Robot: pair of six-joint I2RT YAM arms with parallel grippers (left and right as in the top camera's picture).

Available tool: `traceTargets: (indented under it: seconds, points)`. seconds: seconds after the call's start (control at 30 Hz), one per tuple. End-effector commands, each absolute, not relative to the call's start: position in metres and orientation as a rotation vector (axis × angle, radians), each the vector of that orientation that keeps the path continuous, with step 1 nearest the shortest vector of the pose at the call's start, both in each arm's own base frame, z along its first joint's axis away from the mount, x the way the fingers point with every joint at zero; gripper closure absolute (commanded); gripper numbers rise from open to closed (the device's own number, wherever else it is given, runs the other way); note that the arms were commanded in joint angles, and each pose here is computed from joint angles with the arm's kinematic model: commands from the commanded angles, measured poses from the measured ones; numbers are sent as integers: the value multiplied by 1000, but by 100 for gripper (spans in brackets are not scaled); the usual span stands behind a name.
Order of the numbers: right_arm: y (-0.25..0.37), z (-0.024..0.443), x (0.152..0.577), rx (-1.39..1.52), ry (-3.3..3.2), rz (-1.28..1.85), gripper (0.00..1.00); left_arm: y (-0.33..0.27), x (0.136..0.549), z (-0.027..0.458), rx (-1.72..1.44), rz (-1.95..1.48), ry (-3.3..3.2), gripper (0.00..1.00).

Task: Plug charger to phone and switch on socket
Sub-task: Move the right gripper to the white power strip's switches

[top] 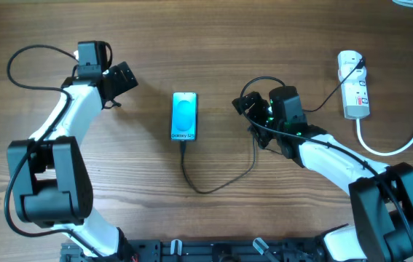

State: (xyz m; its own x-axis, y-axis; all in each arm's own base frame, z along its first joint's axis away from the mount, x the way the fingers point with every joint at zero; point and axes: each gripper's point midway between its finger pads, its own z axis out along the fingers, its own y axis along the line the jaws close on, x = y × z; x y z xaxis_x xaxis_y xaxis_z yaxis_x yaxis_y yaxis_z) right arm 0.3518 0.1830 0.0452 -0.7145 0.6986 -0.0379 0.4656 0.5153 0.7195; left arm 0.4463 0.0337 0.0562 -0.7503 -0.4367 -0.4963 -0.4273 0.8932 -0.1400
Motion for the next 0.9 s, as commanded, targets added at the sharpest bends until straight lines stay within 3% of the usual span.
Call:
traceTargets:
  seconds: [0.0,0.03,0.1,0.17,0.4,0.6,0.87]
  points:
    - [188,45,351,900,2462,1032,0,38,451,67,-624,-12,2494,0]
    - [195,51,351,744,2474,1062,0,38,451,67,-624,-12,2494,0]
    - [232,88,345,61,2368,1226,0,38,451,67,-624,-12,2494,0]
    - [247,113,337,-138,2267,1335,0,38,451,67,-624,-12,2494,0]
    - [242,185,325,-258,2191,1284,1,38,451,67,-624,-12,2494,0]
    - [201,262,329,-299,2376,834,0,38,451,67,-624,-12,2494,0]
    - [110,357,322,-19,2364,297,0,38,451,67,-624,-12,2494,0]
